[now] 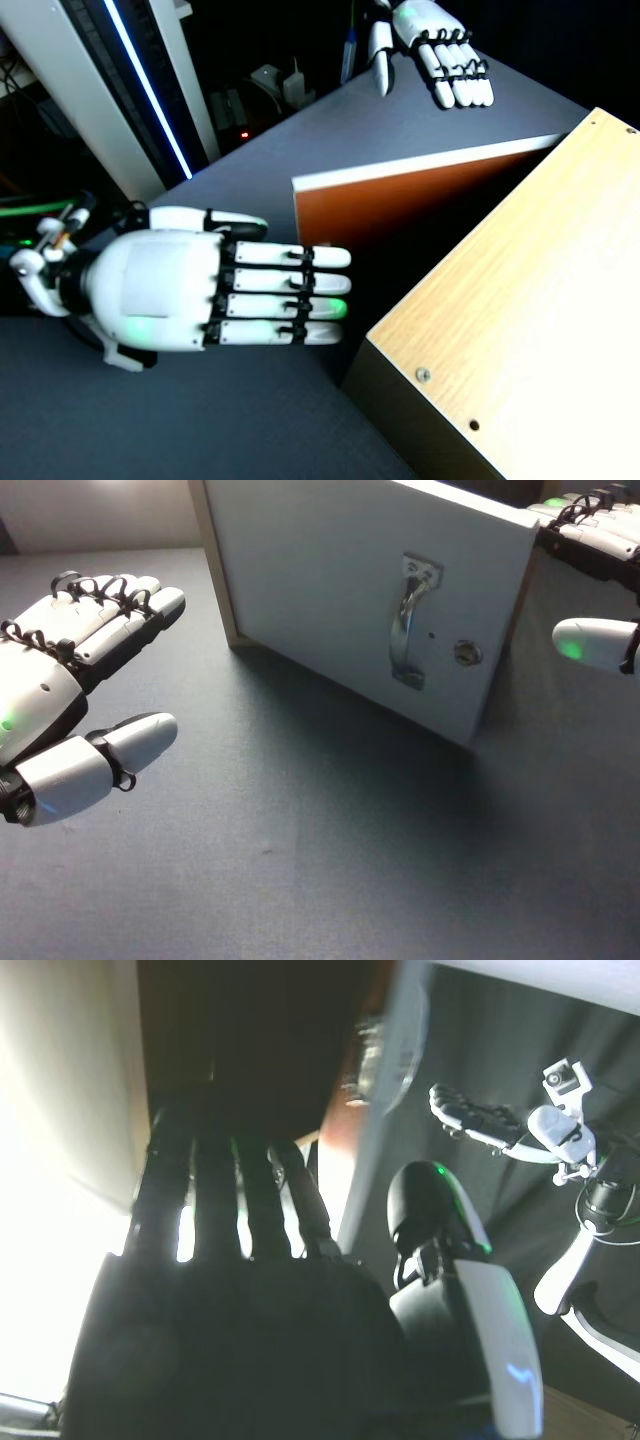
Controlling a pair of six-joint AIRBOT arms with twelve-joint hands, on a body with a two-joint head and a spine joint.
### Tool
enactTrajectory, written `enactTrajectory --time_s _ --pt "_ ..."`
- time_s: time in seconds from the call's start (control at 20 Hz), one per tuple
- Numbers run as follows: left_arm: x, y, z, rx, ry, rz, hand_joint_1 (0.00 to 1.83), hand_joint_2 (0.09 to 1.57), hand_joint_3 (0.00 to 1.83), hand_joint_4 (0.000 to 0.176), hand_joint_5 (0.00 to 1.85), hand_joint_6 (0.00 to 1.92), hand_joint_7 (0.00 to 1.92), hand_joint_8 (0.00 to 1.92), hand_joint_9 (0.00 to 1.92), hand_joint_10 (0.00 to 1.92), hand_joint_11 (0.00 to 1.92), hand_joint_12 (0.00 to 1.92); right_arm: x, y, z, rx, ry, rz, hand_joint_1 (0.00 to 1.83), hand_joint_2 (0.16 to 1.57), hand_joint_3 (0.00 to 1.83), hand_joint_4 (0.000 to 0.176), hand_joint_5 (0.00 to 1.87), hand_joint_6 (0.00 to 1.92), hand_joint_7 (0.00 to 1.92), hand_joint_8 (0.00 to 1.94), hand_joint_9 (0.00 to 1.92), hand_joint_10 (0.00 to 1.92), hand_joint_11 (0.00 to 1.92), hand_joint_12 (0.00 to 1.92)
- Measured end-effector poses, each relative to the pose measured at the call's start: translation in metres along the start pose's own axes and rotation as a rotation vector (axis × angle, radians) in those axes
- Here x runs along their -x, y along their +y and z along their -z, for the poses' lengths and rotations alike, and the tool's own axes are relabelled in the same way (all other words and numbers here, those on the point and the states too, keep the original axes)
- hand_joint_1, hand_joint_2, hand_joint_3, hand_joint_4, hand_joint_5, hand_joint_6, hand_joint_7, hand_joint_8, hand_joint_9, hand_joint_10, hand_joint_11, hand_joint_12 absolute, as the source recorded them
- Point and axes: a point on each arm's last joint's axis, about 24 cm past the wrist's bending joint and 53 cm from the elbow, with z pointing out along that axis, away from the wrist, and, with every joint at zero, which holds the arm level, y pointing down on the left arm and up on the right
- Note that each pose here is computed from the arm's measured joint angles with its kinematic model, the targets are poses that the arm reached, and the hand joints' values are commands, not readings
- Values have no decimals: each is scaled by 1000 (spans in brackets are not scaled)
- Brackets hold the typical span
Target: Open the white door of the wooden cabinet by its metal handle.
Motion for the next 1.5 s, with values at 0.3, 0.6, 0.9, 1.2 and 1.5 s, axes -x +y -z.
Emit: enactTrajectory --time_s 0.3,0.6,0.9,1.2,1.5 --pt "-1 3 2 9 0 4 0 1453 0 0 32 6 17 6 33 6 15 187 -16 19 3 58 35 -1 375 1477 0 0 0 0 0 0 0 0 0 0" --pt "1 2 2 4 -8 5 0 1473 3 0 31 3 11 2 23 2 2 197 -28 30 4 91 73 10 184 1452 0 0 0 0 0 0 0 0 0 0" --pt "2 2 3 5 -11 8 18 1487 4 0 24 1 0 0 1 0 0 137 -38 35 5 113 114 9 42 1440 4 0 0 0 0 0 0 0 0 0" --pt "0 5 6 12 -4 14 133 1502 0 0 26 0 0 0 1 0 0 151 -52 44 6 142 151 12 228 1454 0 0 8 1 0 0 0 0 0 0" --pt "-2 5 7 19 1 19 220 1496 0 0 40 2 9 2 22 3 0 183 -66 50 4 165 179 -9 271 1454 0 0 0 0 0 0 0 0 32 15"
